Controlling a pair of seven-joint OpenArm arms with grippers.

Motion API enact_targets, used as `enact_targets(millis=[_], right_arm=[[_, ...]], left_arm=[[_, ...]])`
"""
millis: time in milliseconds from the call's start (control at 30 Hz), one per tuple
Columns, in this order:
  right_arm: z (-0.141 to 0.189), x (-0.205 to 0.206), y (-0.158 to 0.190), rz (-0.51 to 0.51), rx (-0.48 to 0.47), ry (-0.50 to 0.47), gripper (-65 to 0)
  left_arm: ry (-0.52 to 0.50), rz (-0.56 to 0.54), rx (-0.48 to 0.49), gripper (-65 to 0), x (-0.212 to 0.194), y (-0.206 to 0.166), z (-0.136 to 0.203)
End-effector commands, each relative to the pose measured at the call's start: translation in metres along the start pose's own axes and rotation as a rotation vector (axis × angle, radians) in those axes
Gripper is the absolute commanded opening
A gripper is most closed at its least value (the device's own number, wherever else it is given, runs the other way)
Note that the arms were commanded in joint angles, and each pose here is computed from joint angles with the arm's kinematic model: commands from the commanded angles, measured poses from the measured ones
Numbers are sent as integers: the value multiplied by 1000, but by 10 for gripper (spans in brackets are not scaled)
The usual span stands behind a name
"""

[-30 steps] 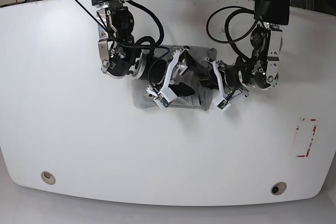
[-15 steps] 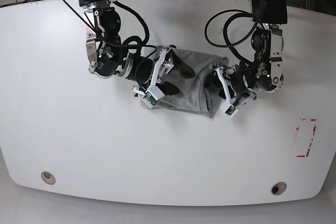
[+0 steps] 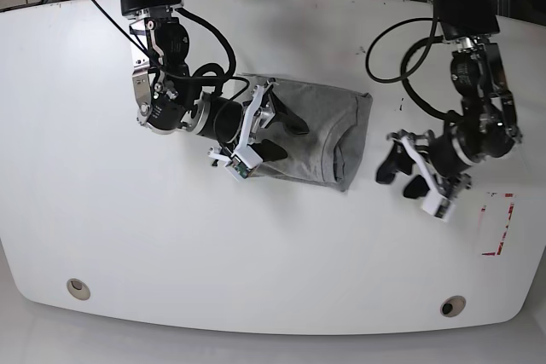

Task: Layout the t-shirt on the table in an organized manner, then fold the t-shirt properly
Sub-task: 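Release the left gripper and lift it away from the folded shirt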

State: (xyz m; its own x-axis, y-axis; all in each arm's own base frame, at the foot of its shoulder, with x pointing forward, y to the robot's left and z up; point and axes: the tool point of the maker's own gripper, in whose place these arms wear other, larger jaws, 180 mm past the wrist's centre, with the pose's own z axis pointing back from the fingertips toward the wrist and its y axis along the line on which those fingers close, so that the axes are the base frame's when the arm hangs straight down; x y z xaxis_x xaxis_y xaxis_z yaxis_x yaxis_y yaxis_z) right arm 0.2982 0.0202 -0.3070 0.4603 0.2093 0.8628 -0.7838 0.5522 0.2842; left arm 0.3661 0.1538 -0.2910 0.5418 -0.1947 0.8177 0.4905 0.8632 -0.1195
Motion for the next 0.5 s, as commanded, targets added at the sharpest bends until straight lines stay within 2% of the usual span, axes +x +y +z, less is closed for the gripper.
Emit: enact_targets(millis=[0, 233, 467], right_arm=[[1, 17, -9, 39, -19, -35, -338], [-16, 14, -30, 31, -65, -11, -412], [-34, 7, -51, -16, -92, -31, -431]], left_arm=[[-101, -34, 106, -297, 32, 34, 34], [-116, -31, 346, -297, 33, 110, 109], [-53, -61, 434, -297, 18, 134, 145]])
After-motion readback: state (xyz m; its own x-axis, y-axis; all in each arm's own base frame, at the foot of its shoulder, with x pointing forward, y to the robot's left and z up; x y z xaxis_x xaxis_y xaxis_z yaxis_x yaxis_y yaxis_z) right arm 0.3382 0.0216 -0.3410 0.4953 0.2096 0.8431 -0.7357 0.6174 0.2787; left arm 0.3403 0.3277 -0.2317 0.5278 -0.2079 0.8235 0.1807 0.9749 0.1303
